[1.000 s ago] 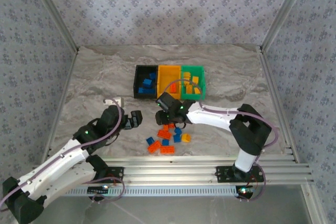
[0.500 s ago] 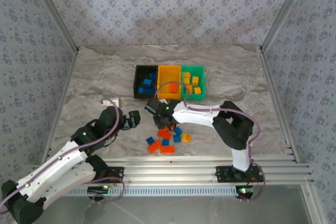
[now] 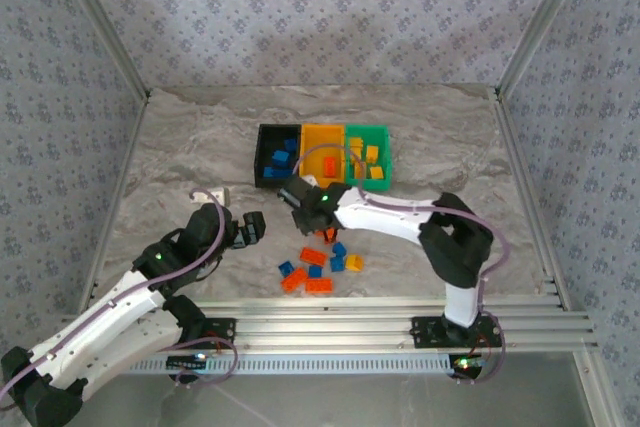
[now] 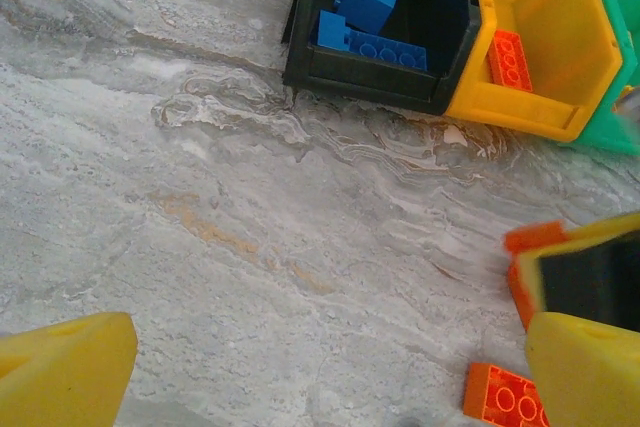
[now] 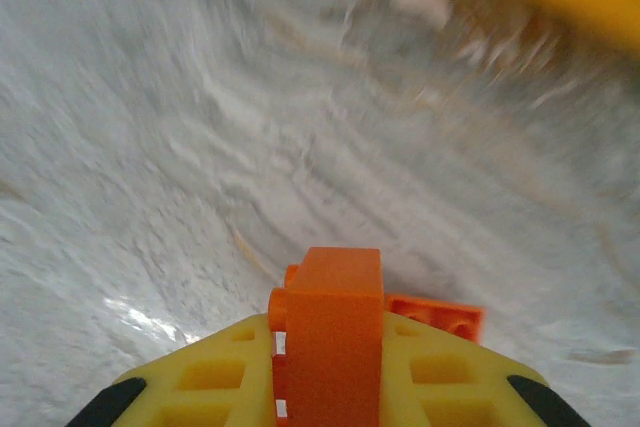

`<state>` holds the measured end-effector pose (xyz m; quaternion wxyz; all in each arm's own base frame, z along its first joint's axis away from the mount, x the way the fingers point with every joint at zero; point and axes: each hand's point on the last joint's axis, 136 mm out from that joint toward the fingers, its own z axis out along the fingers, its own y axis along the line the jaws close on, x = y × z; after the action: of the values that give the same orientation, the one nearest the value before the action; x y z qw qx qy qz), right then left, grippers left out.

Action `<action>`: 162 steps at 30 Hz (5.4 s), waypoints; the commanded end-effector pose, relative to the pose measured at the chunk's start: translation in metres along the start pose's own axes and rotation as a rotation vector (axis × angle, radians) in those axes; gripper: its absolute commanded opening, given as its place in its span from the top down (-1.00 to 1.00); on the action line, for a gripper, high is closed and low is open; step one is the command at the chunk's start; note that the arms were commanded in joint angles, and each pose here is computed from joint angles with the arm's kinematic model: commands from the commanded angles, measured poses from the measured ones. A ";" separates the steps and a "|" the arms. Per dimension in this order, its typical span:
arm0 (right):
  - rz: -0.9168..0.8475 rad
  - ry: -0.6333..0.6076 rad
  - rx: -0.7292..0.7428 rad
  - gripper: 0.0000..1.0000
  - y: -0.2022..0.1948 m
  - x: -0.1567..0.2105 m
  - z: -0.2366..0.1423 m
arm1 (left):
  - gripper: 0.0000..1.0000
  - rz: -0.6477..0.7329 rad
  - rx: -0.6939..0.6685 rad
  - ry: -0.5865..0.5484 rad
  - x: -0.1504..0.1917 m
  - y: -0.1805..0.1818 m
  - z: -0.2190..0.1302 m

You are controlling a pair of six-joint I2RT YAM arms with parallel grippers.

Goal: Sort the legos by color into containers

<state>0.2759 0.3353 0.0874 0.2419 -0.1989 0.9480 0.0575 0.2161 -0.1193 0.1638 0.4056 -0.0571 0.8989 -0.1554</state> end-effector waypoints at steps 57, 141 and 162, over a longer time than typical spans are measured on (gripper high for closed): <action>0.081 0.279 0.025 -0.12 -0.031 0.071 0.048 | -0.99 -0.046 -0.026 0.033 0.019 0.012 0.014; 0.429 -0.183 -0.046 -0.54 -0.161 -0.071 -0.031 | -0.40 0.544 0.098 0.693 0.199 -0.051 0.021; 0.461 -0.199 -0.047 -0.55 -0.177 -0.060 -0.038 | -0.35 0.688 0.120 0.608 0.185 -0.089 0.050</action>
<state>0.3791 0.1857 0.1369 0.2986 0.0205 0.9440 0.1389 0.1055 -0.2191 0.0146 0.0875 0.3019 0.9487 -0.0329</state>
